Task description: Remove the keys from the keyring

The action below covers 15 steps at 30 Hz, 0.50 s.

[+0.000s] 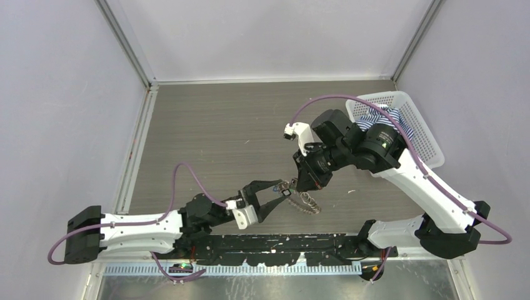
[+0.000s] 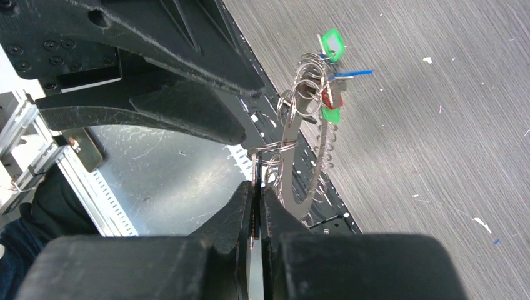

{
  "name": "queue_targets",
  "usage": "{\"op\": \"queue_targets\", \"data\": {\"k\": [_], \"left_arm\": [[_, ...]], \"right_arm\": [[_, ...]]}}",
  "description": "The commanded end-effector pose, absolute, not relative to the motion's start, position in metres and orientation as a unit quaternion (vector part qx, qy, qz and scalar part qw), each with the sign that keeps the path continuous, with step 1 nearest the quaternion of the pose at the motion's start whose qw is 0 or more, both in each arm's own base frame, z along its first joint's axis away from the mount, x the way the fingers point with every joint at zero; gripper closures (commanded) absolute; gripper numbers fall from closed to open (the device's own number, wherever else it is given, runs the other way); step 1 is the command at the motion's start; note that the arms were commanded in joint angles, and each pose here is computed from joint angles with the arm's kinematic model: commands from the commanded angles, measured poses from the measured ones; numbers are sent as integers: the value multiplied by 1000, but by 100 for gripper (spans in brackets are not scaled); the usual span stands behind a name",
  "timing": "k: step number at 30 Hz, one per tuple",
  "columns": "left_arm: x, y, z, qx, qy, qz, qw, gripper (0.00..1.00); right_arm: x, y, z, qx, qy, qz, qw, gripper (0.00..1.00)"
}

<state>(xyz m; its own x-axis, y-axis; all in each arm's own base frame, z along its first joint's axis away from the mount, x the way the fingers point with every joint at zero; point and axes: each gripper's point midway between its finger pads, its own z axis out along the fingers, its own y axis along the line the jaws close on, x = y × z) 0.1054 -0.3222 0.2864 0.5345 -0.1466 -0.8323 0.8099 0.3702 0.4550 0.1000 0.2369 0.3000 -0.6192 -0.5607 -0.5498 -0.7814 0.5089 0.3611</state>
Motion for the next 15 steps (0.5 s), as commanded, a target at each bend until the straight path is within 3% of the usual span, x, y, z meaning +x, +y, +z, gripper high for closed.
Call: {"op": "queue_targets", "data": {"k": [1,4,11,15], "left_arm": [[90,-335,295,501,333,-340,723,52],[95,-339,296,493,345,-340,723,53],[97,-338,308,460,344,-360,735,71],[96,-338,309,454,342,-364,738,73]], "right_arm": [[97,240,311,-404,833,316,208,99],[96,240,314,-405,830,318,213,99],[94,240,313,-403,830,318,216,99],[93,240,314,-403,829,320,219,99]]}}
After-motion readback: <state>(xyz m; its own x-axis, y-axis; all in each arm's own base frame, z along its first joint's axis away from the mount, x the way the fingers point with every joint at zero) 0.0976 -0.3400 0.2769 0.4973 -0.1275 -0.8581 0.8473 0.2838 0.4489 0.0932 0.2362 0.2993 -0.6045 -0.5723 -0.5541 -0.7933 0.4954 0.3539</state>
